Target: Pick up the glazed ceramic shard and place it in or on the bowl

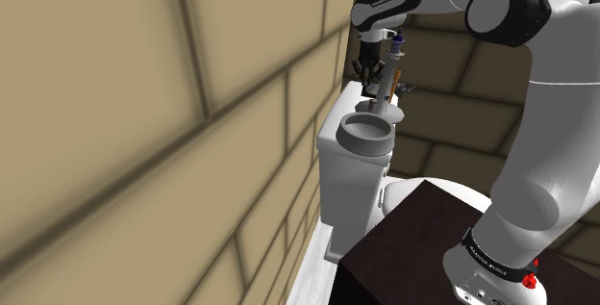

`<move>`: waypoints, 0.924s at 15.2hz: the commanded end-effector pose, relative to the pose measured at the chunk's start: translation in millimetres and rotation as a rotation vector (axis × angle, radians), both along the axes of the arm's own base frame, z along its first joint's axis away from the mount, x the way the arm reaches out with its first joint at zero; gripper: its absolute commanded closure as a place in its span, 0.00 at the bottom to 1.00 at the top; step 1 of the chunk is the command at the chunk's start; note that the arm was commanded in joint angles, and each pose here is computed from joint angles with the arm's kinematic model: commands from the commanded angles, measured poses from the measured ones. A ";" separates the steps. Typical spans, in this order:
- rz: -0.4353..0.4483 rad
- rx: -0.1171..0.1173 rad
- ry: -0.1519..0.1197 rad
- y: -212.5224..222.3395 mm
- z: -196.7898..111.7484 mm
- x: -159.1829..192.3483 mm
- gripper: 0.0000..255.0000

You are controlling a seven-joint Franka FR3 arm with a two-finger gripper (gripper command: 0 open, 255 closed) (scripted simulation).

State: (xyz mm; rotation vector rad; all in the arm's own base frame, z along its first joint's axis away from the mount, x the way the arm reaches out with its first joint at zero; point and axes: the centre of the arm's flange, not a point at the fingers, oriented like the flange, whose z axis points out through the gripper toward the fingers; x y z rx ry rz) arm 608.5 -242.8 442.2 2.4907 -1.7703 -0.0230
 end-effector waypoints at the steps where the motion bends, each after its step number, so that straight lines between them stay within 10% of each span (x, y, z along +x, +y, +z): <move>1: 0.001 0.004 0.013 1.2 -7.7 0.3 1.00; 14: 0.001 0.005 0.013 -2.4 38.9 1.0 1.00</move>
